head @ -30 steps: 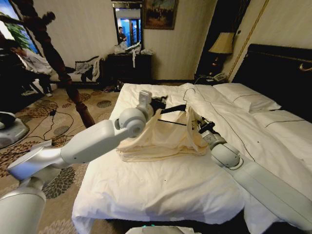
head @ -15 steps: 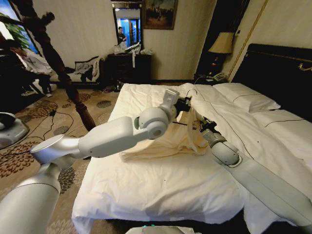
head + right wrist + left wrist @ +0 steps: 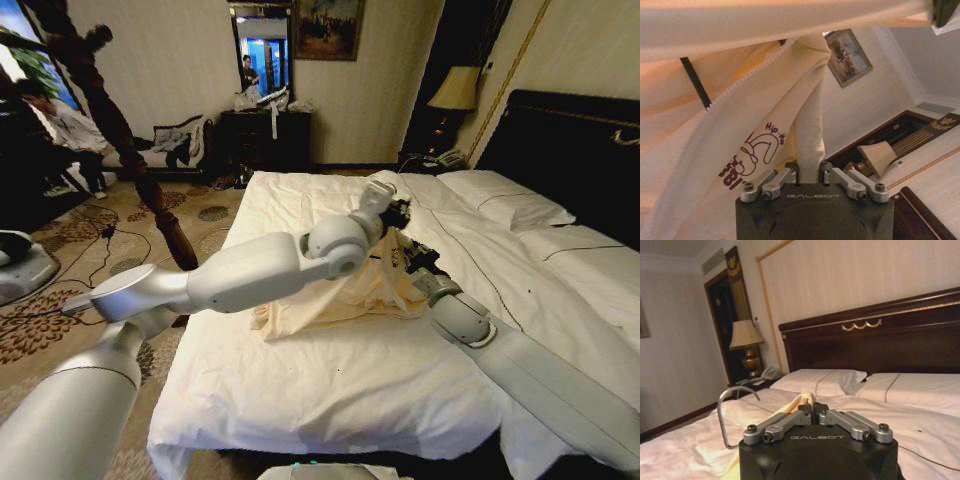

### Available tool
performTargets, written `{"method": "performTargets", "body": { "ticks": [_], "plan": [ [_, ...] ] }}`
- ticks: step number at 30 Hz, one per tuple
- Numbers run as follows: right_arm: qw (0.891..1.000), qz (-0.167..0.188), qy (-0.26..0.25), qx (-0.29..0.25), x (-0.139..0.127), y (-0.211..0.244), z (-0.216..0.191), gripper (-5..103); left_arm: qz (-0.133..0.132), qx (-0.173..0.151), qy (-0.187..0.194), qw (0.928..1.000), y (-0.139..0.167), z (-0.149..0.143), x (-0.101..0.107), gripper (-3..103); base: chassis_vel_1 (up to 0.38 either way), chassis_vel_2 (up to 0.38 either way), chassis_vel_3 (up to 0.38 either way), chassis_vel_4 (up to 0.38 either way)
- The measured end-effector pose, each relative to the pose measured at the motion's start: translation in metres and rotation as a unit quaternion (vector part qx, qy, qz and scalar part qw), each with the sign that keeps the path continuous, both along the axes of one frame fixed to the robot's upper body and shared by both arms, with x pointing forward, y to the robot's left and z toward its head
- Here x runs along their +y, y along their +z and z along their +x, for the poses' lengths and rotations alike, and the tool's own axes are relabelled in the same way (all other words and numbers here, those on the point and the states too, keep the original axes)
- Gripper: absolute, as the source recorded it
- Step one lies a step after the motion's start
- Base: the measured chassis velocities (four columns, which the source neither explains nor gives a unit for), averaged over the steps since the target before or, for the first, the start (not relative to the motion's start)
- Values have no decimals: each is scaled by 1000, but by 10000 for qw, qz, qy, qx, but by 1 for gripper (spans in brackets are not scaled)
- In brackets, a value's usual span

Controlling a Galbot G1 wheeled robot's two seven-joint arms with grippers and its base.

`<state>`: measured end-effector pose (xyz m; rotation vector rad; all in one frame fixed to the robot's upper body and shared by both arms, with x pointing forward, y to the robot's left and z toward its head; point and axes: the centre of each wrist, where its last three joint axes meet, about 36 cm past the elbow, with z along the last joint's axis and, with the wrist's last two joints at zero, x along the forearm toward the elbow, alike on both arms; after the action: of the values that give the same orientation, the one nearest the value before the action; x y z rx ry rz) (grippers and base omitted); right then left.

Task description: Pick up the clothes from the bed and hang them on the clothes hanger.

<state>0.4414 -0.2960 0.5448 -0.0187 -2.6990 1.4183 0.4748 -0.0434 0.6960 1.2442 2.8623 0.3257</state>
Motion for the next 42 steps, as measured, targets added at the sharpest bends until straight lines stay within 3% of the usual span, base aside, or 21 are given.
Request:
{"method": "performTargets", "body": {
  "ticks": [12,19,23,25,27,30,32,34,39,42],
  "plan": [
    [9996,99,-242,-83,-18,-2,8,18,202,398,-427,9981,-29,-31,46,1,0,0,0,0],
    [9997,196,-127,-92,-14,-5,3,18,12,759,-783,9940,-44,-45,64,0,0,0,0,0],
    [9988,478,8,-57,-9,-7,0,18,-30,774,-961,9924,-45,-51,71,11,0,0,0,0],
    [9969,789,44,-12,1,-11,-3,18,-65,790,-1021,9916,-44,-57,79,27,0,0,0,0],
    [9968,797,54,-36,2,-14,-2,18,-53,784,-1040,9915,-43,-59,83,27,0,0,0,0],
    [9972,735,43,-82,1,-21,1,18,106,803,-1133,9903,-42,-66,95,43,0,0,0,0],
    [9975,702,42,-120,0,-21,2,18,160,825,-1150,9898,-43,-68,98,43,0,0,0,0],
    [9978,625,61,-206,-1,-21,4,18,173,857,-1167,9893,-45,-71,104,54,0,0,0,0],
    [9982,472,133,-345,-5,-21,3,18,-142,861,-911,9920,-44,-71,121,76,0,0,0,0],
    [9981,398,216,-429,-5,-23,1,18,-285,850,-591,9942,-40,-60,139,82,0,0,0,0]
  ]
}}
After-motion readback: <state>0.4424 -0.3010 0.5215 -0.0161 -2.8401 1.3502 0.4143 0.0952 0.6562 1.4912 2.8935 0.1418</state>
